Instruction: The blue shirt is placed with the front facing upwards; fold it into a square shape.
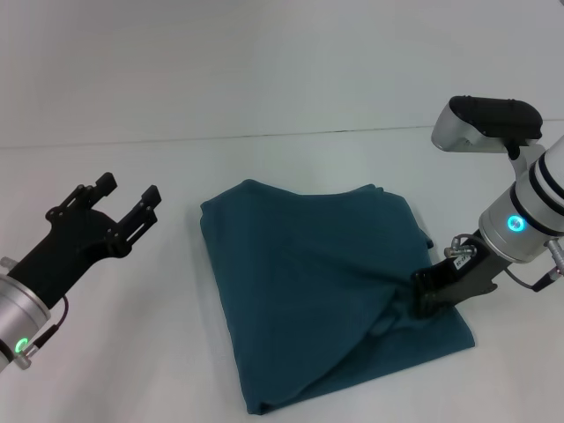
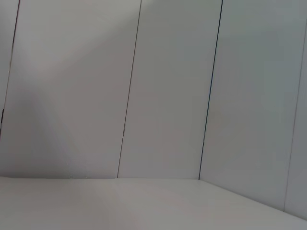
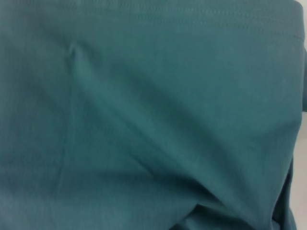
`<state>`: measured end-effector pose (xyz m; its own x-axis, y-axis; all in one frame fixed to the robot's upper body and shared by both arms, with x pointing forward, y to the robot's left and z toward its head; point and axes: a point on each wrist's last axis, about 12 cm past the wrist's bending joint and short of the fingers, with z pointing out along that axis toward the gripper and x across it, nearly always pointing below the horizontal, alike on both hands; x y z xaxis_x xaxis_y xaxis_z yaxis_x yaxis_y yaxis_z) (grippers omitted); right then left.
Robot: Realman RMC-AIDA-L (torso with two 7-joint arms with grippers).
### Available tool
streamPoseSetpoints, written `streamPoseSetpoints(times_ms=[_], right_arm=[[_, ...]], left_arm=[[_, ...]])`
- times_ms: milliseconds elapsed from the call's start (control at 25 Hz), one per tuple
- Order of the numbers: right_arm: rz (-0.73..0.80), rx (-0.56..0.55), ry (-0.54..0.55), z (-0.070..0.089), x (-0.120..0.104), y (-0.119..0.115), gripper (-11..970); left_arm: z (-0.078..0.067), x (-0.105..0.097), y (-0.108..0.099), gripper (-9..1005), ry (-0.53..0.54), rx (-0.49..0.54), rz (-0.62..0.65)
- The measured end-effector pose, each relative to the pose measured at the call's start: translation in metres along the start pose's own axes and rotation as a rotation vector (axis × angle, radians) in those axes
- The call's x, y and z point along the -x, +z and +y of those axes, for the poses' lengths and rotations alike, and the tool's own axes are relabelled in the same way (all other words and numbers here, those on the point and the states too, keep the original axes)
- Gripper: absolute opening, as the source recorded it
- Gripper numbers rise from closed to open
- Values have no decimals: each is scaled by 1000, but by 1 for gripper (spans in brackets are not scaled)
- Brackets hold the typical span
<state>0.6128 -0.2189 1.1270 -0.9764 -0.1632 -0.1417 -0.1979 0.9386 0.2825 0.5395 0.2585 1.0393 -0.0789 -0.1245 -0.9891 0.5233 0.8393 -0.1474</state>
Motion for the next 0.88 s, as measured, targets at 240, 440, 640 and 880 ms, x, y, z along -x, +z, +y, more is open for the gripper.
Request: streamPoseSetpoints(times_ms=[240, 440, 640, 880], right_arm=[[2, -3, -4, -1, 0, 0, 35], [-3, -4, -7, -2, 0, -2, 36], [-32, -6, -17, 1, 0, -17, 30], [-23, -24, -30, 8, 2, -25, 21]], left_arm=[[0, 0, -1, 721, 7, 2, 1], [0, -1, -1, 721, 6, 3, 1], [0, -1, -1, 721, 6, 3, 2], [0, -2, -2, 721, 4, 3, 3]])
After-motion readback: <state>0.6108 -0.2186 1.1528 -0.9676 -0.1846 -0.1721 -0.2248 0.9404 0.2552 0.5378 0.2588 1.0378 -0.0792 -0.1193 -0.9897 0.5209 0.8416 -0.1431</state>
